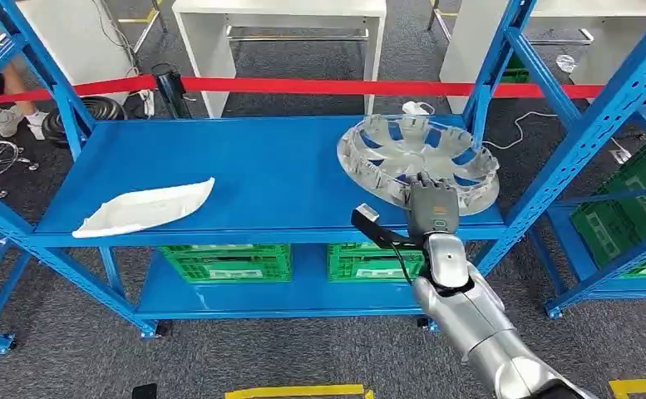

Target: Take the parts from the cabinet and place them on the table.

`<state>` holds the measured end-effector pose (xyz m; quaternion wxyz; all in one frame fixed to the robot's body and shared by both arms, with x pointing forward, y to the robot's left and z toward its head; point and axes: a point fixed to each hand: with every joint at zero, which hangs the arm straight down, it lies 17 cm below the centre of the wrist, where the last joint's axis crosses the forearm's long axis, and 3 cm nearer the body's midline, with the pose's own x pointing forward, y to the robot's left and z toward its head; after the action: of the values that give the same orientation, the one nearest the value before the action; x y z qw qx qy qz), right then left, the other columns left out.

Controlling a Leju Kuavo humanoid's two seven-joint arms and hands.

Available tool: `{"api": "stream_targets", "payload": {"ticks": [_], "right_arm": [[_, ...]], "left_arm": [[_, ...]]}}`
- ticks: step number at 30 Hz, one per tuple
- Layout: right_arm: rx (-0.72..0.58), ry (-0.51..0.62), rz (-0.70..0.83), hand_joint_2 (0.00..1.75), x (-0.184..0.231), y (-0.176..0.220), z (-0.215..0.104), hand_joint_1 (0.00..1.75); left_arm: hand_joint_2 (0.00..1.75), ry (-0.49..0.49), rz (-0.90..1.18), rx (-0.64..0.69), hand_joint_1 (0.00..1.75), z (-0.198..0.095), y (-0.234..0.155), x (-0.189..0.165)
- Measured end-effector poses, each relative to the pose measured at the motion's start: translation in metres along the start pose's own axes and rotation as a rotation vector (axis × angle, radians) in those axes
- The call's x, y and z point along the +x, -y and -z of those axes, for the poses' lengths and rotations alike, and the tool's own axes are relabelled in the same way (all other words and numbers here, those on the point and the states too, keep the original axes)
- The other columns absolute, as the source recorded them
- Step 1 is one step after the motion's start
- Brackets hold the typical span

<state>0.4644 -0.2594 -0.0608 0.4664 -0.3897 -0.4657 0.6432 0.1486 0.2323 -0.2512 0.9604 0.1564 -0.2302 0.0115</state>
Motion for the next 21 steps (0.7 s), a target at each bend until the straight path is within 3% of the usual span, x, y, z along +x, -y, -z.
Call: {"api": "stream_targets", "payload": {"ticks": [13,17,18,21], "right_arm": [[-0.179,0.047,-0.133,1.75,0.02,0.045,-0.003,1.75],[-0.222,0.062,-0.146,1.75,0.023,0.058,-0.008,1.75],[-0.23,0.068,-0.148,1.75,0.024,0.06,-0.01,1.75],[-0.24,0.082,-0.153,1.75,0.027,0.063,-0.014,1.75]], "left_arm": [[0.0,0.044,0.004,0.049,0.0,0.001,-0.01,0.005],[0.0,0.109,0.018,0.096,0.0,0.001,-0.019,0.017],[1.75,0.115,0.024,0.103,0.0,0.001,-0.02,0.018],[1.75,0.106,0.041,0.111,0.0,0.001,-0.022,0.016]]}}
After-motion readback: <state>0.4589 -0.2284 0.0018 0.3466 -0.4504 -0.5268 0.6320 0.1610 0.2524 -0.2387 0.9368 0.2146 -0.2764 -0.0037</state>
